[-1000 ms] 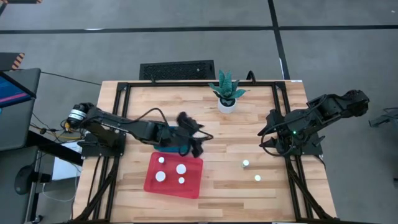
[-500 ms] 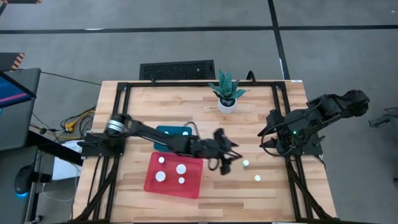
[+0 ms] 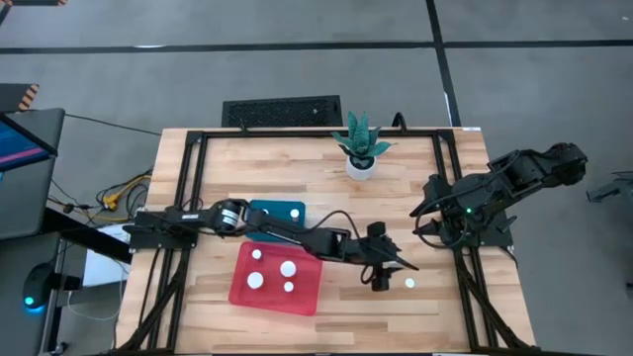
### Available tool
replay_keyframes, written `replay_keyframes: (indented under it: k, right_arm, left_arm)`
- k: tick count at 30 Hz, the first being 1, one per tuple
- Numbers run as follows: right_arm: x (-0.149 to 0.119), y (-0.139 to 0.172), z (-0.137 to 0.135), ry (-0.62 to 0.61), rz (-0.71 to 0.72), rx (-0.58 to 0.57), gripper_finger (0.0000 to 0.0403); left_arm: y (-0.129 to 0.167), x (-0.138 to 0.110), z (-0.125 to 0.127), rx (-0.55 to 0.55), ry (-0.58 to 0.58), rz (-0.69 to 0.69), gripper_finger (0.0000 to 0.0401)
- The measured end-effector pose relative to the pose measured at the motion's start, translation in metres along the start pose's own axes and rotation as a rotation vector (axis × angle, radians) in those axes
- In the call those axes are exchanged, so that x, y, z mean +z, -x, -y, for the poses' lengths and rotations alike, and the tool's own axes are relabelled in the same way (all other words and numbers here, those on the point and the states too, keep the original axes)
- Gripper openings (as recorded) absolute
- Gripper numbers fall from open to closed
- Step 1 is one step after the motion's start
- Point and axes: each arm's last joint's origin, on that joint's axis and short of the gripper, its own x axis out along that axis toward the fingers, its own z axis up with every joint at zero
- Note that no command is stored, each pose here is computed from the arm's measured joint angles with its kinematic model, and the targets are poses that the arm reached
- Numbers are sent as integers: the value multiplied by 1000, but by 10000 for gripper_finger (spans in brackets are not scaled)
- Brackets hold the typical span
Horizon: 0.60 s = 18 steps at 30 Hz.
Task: Pick and place medicine bottles into bin by pill shape (circle, oval)
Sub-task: Put the blue tablet bottle into the blue bin
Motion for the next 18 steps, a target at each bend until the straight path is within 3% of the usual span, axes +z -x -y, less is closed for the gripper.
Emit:
replay_keyframes:
  k: [10,18]
  right_arm:
    - [0,0,0,0,0,1,240]
    - [0,0,0,0,0,1,240]
  left_arm:
    - [-20,-34,-1,31,36,-100,236]
    - [-22,-38,0,59,45,-102,227]
